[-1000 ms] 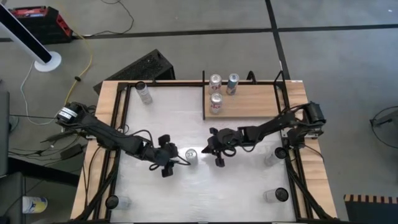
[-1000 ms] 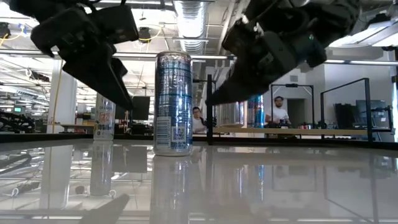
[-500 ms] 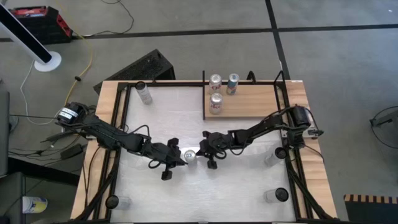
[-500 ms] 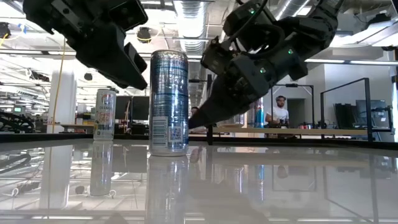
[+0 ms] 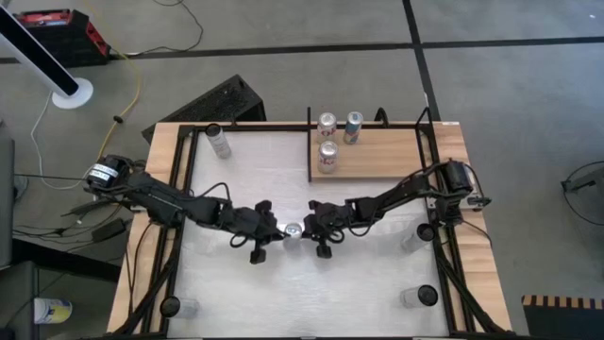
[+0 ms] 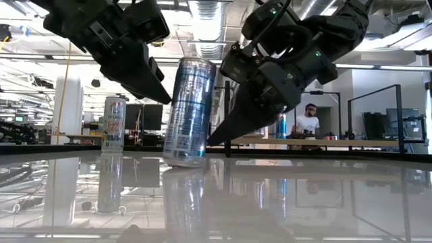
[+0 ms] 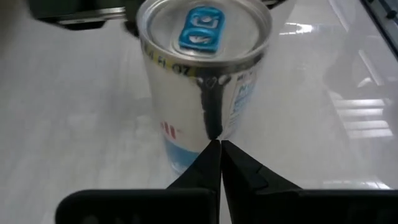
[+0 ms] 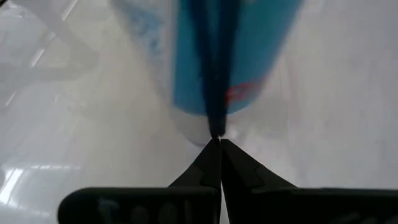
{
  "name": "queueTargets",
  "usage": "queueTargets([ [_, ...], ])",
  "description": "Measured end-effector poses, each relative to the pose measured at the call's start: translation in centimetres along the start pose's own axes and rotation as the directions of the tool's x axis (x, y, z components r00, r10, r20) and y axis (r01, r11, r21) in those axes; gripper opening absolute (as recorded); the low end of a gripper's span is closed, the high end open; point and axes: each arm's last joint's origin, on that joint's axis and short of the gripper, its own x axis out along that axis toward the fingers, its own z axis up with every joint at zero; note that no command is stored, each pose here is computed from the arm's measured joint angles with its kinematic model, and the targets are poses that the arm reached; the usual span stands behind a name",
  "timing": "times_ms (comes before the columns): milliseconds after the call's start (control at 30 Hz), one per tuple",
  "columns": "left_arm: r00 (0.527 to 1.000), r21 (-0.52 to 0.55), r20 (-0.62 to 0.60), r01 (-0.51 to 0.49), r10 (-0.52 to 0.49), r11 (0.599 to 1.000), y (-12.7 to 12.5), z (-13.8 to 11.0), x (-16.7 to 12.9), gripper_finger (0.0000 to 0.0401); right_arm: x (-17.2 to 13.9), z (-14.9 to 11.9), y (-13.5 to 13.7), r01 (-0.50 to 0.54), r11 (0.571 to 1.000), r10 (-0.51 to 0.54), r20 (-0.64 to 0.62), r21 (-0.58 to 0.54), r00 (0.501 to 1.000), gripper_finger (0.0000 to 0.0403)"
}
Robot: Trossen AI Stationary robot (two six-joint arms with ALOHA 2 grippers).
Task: Place canned beverage on shelf
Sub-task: Put the blue soda can aligned with the other blue soda can on the shelf
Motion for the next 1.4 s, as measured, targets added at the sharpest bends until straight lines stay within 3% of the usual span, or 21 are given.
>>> queueTargets([
  [300,0.999,-0.008,-0.031,-0.017,0.017,1.0,0.5,-0.2,0.0,0.0,0.0,-0.2,0.7,-0.016,1.0,0.016,-0.022,-0.011,1.0,0.0026],
  [533,0.996,-0.041,-0.09,-0.002,-0.002,0.999,0.6,-0.8,0.0,0.0,-1.7,-0.2,0.7,-0.024,1.0,0.023,-0.13,-0.005,0.991,0.0026],
  [633,0.993,-0.06,-0.101,0.052,-0.058,0.997,0.3,-0.8,0.0,0.0,-2.6,1.0,0.6,0.001,1.0,-0.002,-0.063,-0.028,0.998,0.0026],
  [867,0.993,-0.066,-0.103,0.054,-0.061,0.996,-0.2,-1.4,1.1,0.0,-3.8,3.0,0.6,0.077,0.995,-0.071,0.076,-0.071,0.995,0.0021],
  [1400,0.995,-0.058,-0.093,0.025,-0.031,0.998,1.0,-1.8,2.7,0.0,-3.7,3.2,2.1,0.038,0.995,-0.028,0.101,-0.092,0.994,0.0022],
])
